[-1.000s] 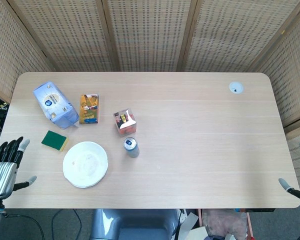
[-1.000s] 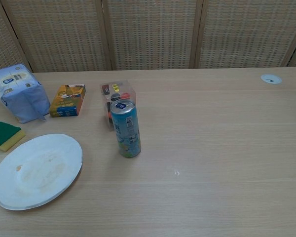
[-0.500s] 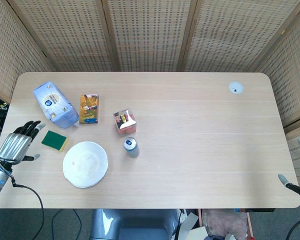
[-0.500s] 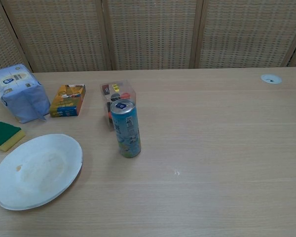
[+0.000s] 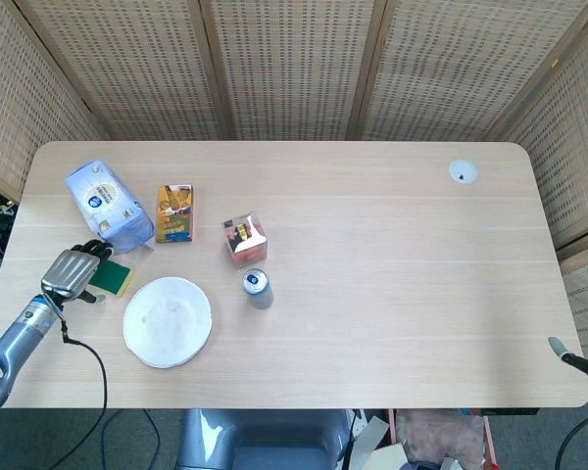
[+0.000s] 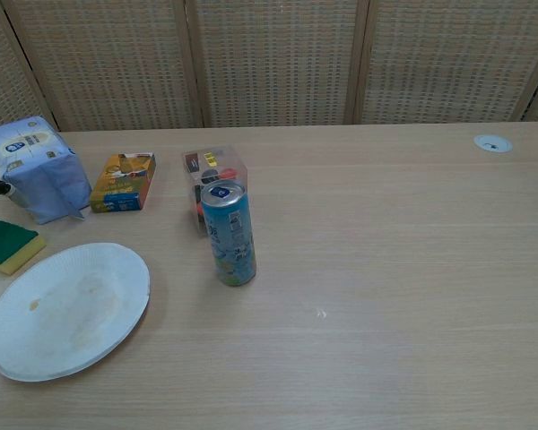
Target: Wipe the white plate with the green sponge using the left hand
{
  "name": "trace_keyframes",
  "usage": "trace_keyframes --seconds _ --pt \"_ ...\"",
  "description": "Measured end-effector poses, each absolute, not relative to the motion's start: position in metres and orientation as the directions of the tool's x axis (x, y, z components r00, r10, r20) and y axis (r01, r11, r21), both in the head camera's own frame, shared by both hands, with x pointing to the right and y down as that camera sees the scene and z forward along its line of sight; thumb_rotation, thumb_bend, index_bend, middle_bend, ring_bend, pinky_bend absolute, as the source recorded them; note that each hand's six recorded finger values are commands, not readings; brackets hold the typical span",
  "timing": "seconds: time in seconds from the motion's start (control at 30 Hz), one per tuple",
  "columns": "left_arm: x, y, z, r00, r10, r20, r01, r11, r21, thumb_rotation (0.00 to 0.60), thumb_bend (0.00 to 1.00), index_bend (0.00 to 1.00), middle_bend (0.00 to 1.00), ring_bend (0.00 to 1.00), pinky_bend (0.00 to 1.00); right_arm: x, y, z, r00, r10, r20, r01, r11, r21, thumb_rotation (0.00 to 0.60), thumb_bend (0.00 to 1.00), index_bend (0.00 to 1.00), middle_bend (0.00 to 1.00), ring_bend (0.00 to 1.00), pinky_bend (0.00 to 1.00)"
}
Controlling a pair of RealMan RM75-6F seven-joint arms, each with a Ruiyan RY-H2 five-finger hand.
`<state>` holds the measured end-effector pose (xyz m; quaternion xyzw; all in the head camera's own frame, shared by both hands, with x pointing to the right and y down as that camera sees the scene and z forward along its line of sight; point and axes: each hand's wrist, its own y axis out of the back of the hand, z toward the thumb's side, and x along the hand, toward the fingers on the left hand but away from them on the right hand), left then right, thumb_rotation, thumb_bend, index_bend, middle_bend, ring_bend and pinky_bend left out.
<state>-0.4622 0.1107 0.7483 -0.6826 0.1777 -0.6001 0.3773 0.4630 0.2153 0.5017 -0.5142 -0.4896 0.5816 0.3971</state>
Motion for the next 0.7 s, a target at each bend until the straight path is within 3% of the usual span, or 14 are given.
trace_keyframes --seconds 0.43,0.7 --pt "-0.462 0.109 0.766 0.163 -0.673 0.721 0.178 -0.699 -0.693 0.600 0.00 0.27 0.23 0.16 0.29 0.465 0.213 0.505 -0.165 0.962 -0.219 0.040 -0.215 -0.976 0.600 0.00 0.00 0.00 0.00 0.00" --pt "-0.455 0.111 0.776 0.150 -0.661 0.735 0.165 -0.716 -0.678 0.600 0.00 0.38 0.39 0.28 0.35 0.465 0.213 0.506 -0.162 0.961 -0.223 0.043 -0.219 -0.975 0.600 0.00 0.00 0.00 0.00 0.00"
